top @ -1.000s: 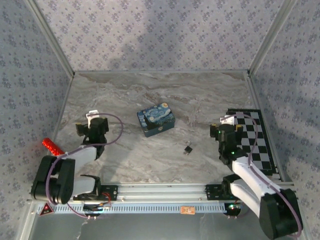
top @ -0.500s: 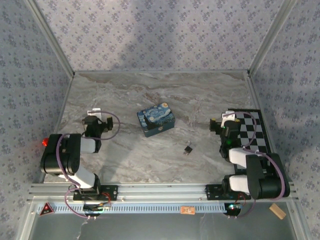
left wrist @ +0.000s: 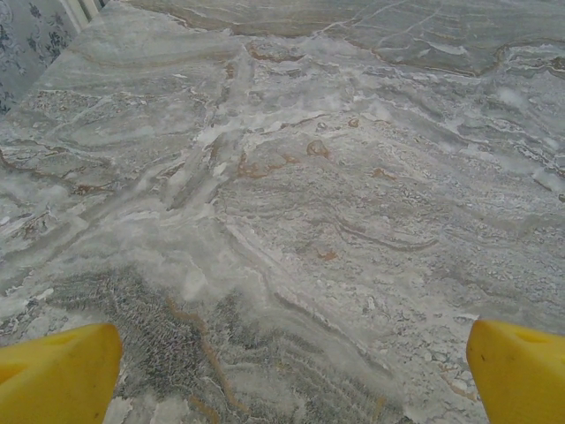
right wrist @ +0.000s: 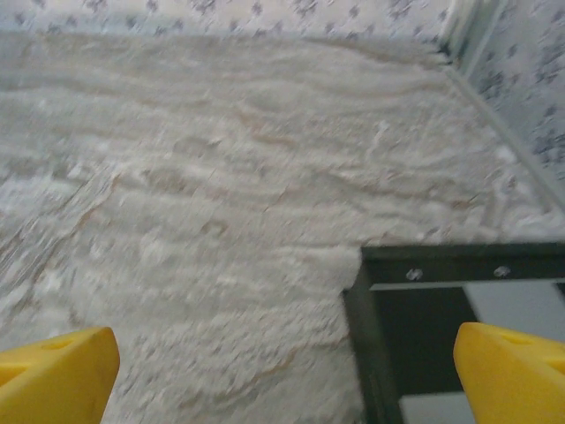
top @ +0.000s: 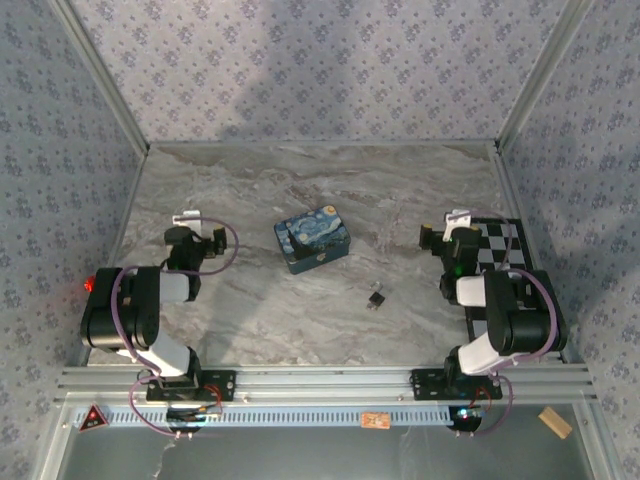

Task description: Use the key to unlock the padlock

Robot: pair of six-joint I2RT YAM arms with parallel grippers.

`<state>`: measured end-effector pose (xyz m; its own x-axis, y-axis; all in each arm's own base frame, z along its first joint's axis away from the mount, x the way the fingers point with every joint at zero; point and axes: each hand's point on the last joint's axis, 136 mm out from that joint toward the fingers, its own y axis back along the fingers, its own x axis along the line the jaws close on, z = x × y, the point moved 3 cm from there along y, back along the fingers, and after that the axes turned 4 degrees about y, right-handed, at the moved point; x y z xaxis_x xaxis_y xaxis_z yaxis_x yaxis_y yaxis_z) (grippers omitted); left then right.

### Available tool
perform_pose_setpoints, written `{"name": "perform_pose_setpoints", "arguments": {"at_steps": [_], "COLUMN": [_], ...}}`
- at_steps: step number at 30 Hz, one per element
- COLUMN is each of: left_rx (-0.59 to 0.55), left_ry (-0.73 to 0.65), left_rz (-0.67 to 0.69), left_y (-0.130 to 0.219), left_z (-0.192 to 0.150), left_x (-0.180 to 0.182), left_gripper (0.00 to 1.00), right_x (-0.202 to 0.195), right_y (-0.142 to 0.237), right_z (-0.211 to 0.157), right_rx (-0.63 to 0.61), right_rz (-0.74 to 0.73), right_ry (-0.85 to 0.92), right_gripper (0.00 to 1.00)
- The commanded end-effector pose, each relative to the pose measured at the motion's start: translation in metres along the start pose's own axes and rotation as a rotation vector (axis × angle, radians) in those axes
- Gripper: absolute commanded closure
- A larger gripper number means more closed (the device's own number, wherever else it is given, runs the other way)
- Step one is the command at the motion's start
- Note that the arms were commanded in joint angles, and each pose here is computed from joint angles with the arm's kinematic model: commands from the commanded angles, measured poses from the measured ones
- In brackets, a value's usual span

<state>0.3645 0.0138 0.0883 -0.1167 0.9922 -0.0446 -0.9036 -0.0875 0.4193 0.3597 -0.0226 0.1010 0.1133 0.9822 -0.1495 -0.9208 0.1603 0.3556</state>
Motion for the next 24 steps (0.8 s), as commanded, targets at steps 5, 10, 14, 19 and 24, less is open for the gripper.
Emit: {"name": "perform_pose_setpoints", "arguments": {"at_steps": [5, 10, 14, 19, 24], "left_rx": [-0.037, -0.036, -0.037, -0.035, -0.036], "left_ry": [0.014, 0.014, 0.015, 0.014, 0.014], "left_rz": [-0.021, -0.021, -0.019, -0.021, -0.021], "left_y": [-0.0003, -0.0003, -0.0002, -0.0003, -0.0003], "left_z": [0.0129, 0.0127, 0.0128, 0.0125, 0.0127], "left_x": [-0.0027, -0.0028, -0.0022, -0.0027, -0.0026], "left_gripper": [0.00, 0.00, 0.00, 0.00, 0.00], "right_x": [-0.0066, -0.0062, -0.0060, -0.0062, -0.0062], "right_y": [-0.0018, -0.0020, -0.0019, -0.0019, -0.0021], "right_z": [-0.0023, -0.0033, -0.0034, -0.0034, -0.0029], "right_rx": [0.018, 0.022, 0.022, 0.022, 0.021], "right_rz": [-0.048, -0.046, -0.045, -0.046, -0.046], "right_ry": [-0.025, -0.024, -0.024, -0.024, -0.024], "right_gripper": [0.01, 0.01, 0.01, 0.01, 0.01]}}
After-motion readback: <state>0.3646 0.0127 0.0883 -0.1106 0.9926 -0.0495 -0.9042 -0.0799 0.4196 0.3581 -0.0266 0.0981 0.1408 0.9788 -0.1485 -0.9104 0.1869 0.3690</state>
